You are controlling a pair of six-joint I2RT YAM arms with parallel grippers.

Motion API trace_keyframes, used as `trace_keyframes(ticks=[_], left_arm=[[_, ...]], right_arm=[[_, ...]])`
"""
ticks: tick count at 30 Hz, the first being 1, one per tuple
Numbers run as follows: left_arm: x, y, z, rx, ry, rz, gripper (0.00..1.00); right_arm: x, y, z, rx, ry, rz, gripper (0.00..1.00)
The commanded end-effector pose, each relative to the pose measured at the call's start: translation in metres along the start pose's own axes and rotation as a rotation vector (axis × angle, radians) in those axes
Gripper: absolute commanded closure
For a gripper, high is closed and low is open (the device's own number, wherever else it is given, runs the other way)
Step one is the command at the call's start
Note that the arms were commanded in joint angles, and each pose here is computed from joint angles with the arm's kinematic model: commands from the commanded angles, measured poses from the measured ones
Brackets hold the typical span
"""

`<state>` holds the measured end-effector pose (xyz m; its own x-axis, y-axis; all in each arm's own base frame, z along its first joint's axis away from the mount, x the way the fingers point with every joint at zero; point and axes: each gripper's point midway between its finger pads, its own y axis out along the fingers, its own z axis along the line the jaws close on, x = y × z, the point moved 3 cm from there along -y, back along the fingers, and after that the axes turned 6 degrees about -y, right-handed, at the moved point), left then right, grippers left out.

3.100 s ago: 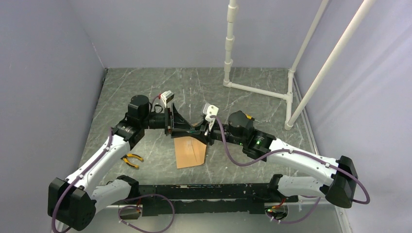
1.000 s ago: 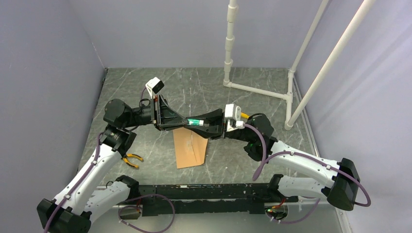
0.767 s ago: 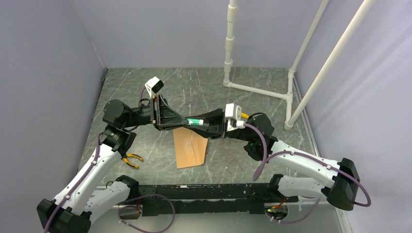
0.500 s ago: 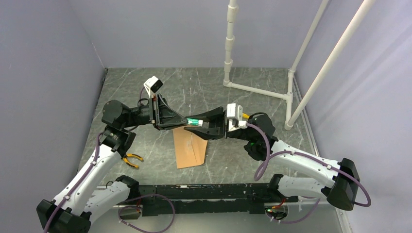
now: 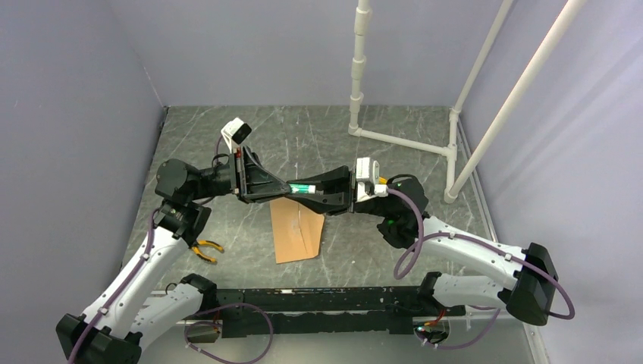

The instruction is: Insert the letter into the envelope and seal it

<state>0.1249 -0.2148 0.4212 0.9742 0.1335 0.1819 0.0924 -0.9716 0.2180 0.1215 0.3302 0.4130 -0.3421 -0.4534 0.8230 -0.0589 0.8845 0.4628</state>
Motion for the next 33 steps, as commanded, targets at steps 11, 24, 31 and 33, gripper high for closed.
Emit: trace_keyframes(ticks=[11,24,31,33], left_arm=[[0.003,-0.001,0.000,0.032,0.057,-0.050,0.68],[0.010,-0.007,0.027,0.217,0.127,-0.117,0.08],[0.029,-0.082,0.111,0.922,0.181,-0.408,0.27],[0.030,-0.104,0.141,1.089,0.152,-0.430,0.36]], right_arm=[[0.029,0.009,-0.012,-0.055,0.016,-0.009,1.00],[-0.020,-0.021,-0.045,-0.404,0.183,0.298,1.00],[-0.126,-0.072,-0.059,-0.776,0.393,0.839,1.00],[-0.156,-0.086,-0.054,-0.832,0.430,0.937,1.00]])
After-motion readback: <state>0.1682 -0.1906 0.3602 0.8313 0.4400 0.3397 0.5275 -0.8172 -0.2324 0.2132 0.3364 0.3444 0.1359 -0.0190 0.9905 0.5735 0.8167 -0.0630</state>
